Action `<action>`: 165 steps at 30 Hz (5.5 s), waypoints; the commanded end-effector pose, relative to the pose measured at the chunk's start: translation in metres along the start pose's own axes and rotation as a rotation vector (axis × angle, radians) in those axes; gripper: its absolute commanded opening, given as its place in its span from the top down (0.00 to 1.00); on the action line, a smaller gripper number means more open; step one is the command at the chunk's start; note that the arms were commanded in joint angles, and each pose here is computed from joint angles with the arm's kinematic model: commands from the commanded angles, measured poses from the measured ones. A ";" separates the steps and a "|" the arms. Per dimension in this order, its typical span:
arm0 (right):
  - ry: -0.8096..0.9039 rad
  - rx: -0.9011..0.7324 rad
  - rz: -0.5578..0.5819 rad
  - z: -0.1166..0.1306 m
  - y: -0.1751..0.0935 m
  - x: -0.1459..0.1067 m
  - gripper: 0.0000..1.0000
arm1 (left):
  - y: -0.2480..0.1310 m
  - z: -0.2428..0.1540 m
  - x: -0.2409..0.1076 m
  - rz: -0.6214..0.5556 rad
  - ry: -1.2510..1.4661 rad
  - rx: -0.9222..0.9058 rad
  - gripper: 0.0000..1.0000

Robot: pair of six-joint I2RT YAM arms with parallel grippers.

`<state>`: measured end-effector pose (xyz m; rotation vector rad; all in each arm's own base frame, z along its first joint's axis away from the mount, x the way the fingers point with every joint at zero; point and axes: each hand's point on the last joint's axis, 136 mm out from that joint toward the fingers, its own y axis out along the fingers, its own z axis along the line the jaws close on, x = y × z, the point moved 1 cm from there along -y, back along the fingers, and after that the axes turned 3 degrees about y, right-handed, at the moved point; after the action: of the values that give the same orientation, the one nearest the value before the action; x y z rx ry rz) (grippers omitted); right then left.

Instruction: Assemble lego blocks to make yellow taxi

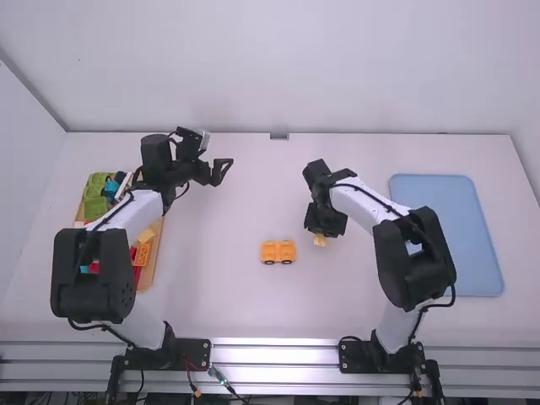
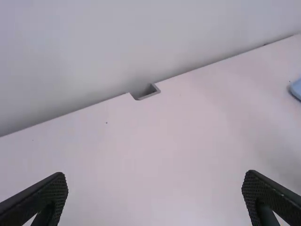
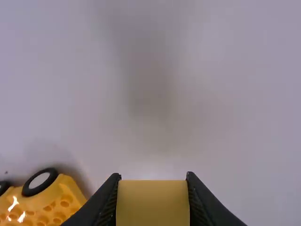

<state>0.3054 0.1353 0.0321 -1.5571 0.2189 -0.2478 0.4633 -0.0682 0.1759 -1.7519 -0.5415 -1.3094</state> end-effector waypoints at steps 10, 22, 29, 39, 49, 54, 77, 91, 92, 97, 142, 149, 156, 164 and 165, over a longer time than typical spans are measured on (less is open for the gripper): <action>0.591 0.148 -0.112 -0.026 -0.015 -0.023 1.00 | 0.001 -0.011 0.009 -0.015 0.002 -0.059 0.01; 0.779 0.421 -0.021 -0.024 0.018 -0.015 1.00 | -0.001 -0.014 0.006 -0.006 -0.013 -0.087 0.01; 0.823 0.429 0.018 -0.020 0.018 -0.021 1.00 | 0.000 -0.013 0.008 -0.013 -0.006 -0.078 0.01; 0.946 0.451 0.045 -0.020 0.016 -0.017 1.00 | 0.000 -0.013 0.008 -0.013 -0.006 -0.079 0.01; 1.218 0.370 0.126 -0.045 0.023 -0.023 1.00 | 0.002 -0.018 0.008 -0.012 -0.002 -0.090 0.01; 1.213 0.358 0.110 -0.044 0.020 -0.021 1.00 | 0.002 -0.018 0.008 -0.012 -0.002 -0.090 0.01; 1.246 0.177 0.224 -0.035 0.042 -0.027 1.00 | 0.002 -0.018 0.007 -0.008 -0.004 -0.090 0.01; 1.241 0.185 0.213 -0.033 0.042 -0.026 0.22 | 0.002 -0.019 0.005 0.000 -0.010 -0.092 0.01; 1.229 0.198 0.211 -0.030 0.042 -0.024 0.04 | 0.002 -0.019 0.005 0.000 -0.010 -0.092 0.01; 1.223 0.202 0.209 -0.032 0.042 -0.023 0.01 | 0.002 -0.019 0.005 0.000 -0.011 -0.092 0.01; -1.859 0.752 -0.606 0.029 -0.110 0.011 0.01 | -0.014 -0.076 -0.007 -0.058 0.293 -0.443 0.01; -1.851 0.887 -0.697 -0.002 -0.103 -0.001 0.01 | -0.008 -0.111 -0.029 -0.042 0.367 -0.557 0.01; -1.768 0.932 -0.740 -0.013 -0.064 -0.016 0.01 | 0.001 -0.153 -0.053 -0.067 0.507 -0.653 0.01; -1.737 0.877 -0.688 -0.005 -0.017 -0.033 0.01 | -0.006 -0.174 -0.076 -0.113 0.519 -0.712 0.01; -1.756 0.865 -0.675 -0.006 -0.012 -0.037 0.00 | -0.007 -0.174 -0.079 -0.121 0.528 -0.709 0.01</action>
<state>0.2778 0.1398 0.0541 -0.4737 -1.6521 0.4850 0.3463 -0.1946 0.1277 -1.7659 0.1299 -2.1074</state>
